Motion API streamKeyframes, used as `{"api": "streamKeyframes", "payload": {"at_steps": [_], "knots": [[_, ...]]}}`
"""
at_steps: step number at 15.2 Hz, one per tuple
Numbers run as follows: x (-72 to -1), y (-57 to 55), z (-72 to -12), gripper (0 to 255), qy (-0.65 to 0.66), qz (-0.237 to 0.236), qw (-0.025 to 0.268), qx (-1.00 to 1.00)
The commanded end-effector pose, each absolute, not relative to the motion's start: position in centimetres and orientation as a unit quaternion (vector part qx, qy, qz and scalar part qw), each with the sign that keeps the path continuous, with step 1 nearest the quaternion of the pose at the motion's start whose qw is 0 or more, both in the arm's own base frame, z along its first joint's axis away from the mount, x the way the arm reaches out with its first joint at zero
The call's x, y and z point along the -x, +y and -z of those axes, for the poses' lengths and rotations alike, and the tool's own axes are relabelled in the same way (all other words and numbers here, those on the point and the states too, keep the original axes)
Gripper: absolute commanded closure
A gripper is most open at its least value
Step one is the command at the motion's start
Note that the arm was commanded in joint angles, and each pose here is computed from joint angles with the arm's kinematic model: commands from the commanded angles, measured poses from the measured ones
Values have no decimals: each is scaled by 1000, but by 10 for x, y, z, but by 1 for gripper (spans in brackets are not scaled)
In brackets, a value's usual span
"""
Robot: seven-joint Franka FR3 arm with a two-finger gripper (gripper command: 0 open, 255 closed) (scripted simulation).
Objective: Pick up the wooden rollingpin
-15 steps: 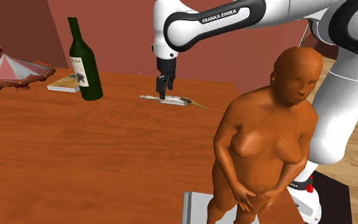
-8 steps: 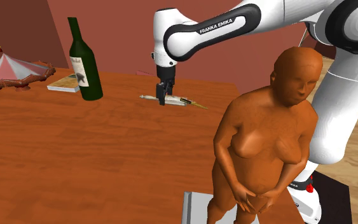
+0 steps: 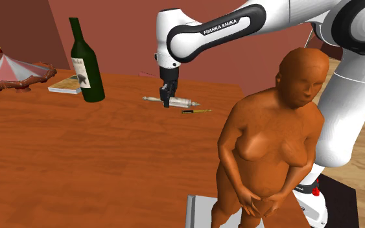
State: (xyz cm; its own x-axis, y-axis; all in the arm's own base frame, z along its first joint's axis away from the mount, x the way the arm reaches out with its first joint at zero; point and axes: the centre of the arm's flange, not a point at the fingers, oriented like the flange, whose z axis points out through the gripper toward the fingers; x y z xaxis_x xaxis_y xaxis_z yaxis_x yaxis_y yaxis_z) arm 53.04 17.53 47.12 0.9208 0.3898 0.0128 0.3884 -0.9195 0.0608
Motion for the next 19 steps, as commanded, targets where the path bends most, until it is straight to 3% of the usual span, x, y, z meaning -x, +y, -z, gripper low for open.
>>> {"api": "streamKeyframes", "payload": {"at_steps": [1, 19], "knots": [[-530, 175, -471, 255, 199, -12, 29, -980], [-530, 175, -551, 255, 199, -12, 29, -980]]}}
